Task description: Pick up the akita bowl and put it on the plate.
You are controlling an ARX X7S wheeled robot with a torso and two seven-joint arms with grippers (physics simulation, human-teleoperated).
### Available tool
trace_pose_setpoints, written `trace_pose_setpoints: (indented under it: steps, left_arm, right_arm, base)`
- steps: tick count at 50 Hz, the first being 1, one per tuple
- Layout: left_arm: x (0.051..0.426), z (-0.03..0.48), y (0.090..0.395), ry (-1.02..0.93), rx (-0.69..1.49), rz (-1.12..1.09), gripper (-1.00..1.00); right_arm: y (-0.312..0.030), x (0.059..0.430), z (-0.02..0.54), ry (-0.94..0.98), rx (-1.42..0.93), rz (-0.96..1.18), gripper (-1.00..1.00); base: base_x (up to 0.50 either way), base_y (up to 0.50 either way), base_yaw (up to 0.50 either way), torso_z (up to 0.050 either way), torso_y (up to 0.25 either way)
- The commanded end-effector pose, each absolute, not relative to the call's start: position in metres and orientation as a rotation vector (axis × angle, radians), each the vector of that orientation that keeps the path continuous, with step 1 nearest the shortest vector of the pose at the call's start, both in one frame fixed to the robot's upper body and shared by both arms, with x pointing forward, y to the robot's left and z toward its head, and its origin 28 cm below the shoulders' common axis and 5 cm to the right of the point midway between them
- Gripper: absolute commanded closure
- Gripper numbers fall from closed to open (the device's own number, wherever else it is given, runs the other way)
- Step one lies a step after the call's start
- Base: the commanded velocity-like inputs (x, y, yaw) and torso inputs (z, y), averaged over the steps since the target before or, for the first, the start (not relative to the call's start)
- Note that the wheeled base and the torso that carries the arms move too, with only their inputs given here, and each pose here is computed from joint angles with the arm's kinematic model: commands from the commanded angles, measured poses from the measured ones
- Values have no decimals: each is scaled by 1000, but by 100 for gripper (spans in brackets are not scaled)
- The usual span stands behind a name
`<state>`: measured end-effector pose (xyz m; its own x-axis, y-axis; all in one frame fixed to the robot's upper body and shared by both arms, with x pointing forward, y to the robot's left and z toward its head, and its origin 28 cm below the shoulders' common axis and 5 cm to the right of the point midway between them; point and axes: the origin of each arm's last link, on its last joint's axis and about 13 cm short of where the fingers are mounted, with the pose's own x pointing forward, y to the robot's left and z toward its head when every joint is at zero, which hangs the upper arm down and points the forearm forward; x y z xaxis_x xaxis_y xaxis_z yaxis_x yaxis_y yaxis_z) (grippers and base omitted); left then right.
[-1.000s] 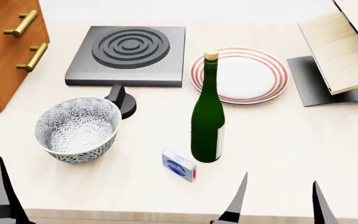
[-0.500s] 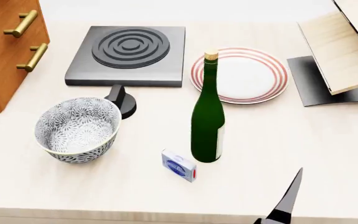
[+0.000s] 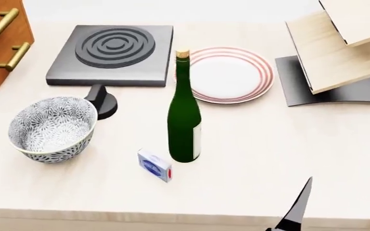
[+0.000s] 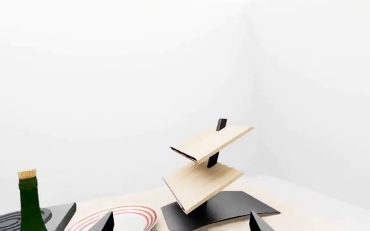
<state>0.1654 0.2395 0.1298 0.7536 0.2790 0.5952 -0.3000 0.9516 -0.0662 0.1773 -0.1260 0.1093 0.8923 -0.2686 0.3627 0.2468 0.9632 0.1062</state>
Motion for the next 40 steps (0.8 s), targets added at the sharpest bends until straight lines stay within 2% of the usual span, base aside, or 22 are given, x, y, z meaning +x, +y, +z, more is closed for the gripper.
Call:
trace_pose_setpoints:
  steps: [1,28,40]
  left_arm:
    - [165,129,239,-641,33,310,-100]
    - [167,120,235,-620,28,289,-100]
    - [167,120,234,-623,25,284,-100]
  right_arm:
    - [-125,178,108,-379,61,-258,-100]
    - [-111,180,102,-370,33,-184,-100]
    - [-107,175,103,-410,-15,-147,-100]
  base:
    - [-43,-219,0,0,0]
    - [-8,-223,0,0,0]
    - [0,-25,0,0,0]
